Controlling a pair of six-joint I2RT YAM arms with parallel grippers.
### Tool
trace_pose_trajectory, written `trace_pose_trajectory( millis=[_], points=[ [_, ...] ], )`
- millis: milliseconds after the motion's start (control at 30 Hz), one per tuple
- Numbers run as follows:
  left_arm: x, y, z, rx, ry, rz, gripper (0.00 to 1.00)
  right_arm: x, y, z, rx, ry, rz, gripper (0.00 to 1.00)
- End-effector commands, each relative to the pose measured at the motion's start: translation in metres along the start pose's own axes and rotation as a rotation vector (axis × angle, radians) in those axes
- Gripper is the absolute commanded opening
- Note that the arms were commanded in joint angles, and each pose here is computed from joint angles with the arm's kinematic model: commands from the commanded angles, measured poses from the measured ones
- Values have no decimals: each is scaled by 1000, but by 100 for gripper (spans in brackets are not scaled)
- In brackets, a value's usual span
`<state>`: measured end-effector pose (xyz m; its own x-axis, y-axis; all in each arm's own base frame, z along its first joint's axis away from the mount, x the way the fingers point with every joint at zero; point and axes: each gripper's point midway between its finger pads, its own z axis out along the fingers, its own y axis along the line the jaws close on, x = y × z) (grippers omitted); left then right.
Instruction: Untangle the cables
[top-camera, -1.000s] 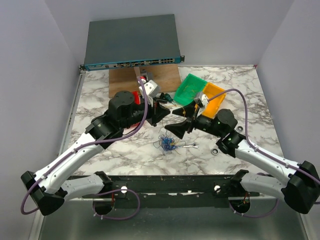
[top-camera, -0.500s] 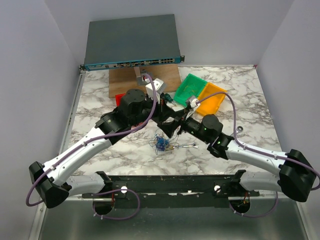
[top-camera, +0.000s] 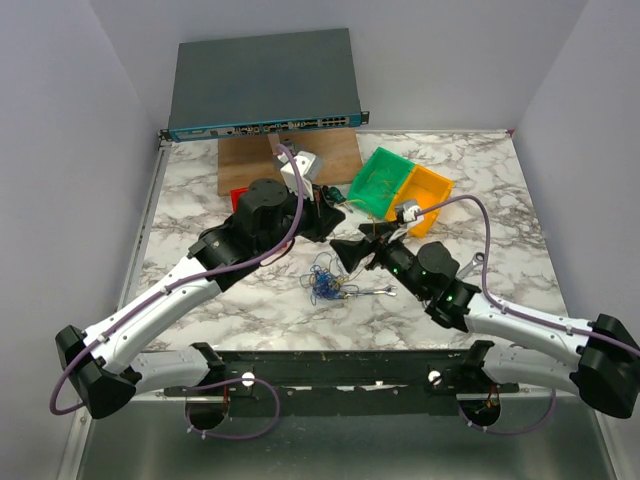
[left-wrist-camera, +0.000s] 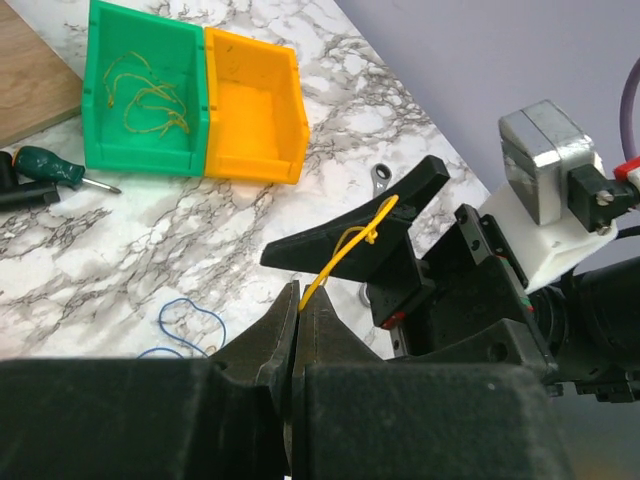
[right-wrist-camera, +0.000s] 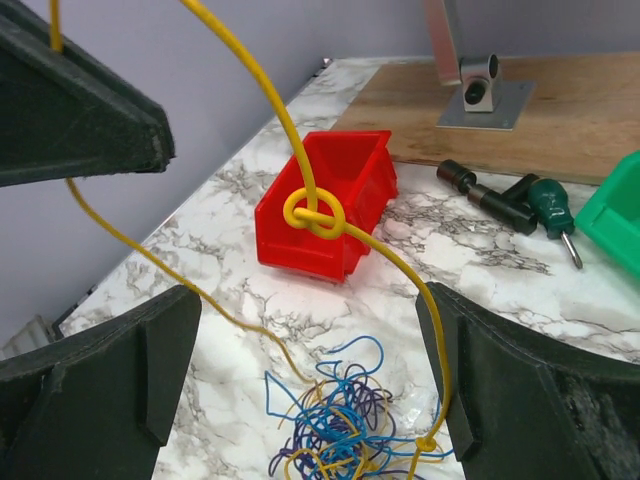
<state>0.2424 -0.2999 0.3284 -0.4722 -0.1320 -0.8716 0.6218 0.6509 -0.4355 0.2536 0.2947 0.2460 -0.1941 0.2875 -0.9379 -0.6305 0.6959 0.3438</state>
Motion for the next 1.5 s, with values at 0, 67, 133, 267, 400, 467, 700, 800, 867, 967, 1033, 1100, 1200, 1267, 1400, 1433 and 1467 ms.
trace_pose_trajectory(
  millis=[0, 67, 133, 267, 400, 467, 700, 800, 867, 967, 1033, 1100, 1200, 1267, 1400, 1433, 1467],
  points=[
    [-7, 3, -5, -23, -44, -7, 0, -2, 7, -11, -40, -3, -17, 100],
    [-6, 3, -5, -25, -40, -2, 0, -3, 6, -14, -31, 18, -20, 100],
    [-7, 3, -6, -26, -43, 0, 0, -3, 6, -17, -30, 36, -32, 100],
    [-6, 2, -6, -20, -41, 0, 0, -3, 8, -20, -40, 42, -28, 100],
    [-6, 4, -5, -27, -40, 1, 0, 3, 9, -15, -41, 68, -15, 100],
    [-5, 4, -4, -29, -35, 3, 0, 4, 12, -15, -46, 69, -3, 100],
    [-5, 1, -1, -15, -35, -11, 0, 15, 20, -8, -11, 64, 38, 100],
    [-4, 1, 0, -12, -28, -15, 0, 19, 31, -2, -12, 57, 26, 100],
    [-4, 0, 0, -11, -28, -17, 0, 20, 35, 2, 12, 44, 13, 99],
    [-5, 0, 0, -10, -32, -19, 0, 17, 39, 7, 44, 6, -1, 88],
    [-5, 0, 0, -10, -32, -20, 0, 17, 36, 10, 78, -11, 0, 72],
    [-5, 0, -1, -8, -34, -21, 0, 16, 33, 14, 107, -20, -2, 47],
    [-4, -7, -3, 28, -37, -26, 0, 15, 32, 19, 121, -26, -13, 2],
    [-3, -13, -6, 68, -40, -28, 0, 15, 35, 20, 108, -24, -17, 1],
    [1, -13, -18, 97, -64, -18, 11, 9, 30, 10, 126, -36, 17, 1],
    [1, -10, -22, 91, -78, -10, 18, 9, 27, 7, 133, -36, 25, 1],
    [3, -5, -26, 82, -89, -5, 28, 6, 27, 3, 131, -40, 36, 1]
  ],
)
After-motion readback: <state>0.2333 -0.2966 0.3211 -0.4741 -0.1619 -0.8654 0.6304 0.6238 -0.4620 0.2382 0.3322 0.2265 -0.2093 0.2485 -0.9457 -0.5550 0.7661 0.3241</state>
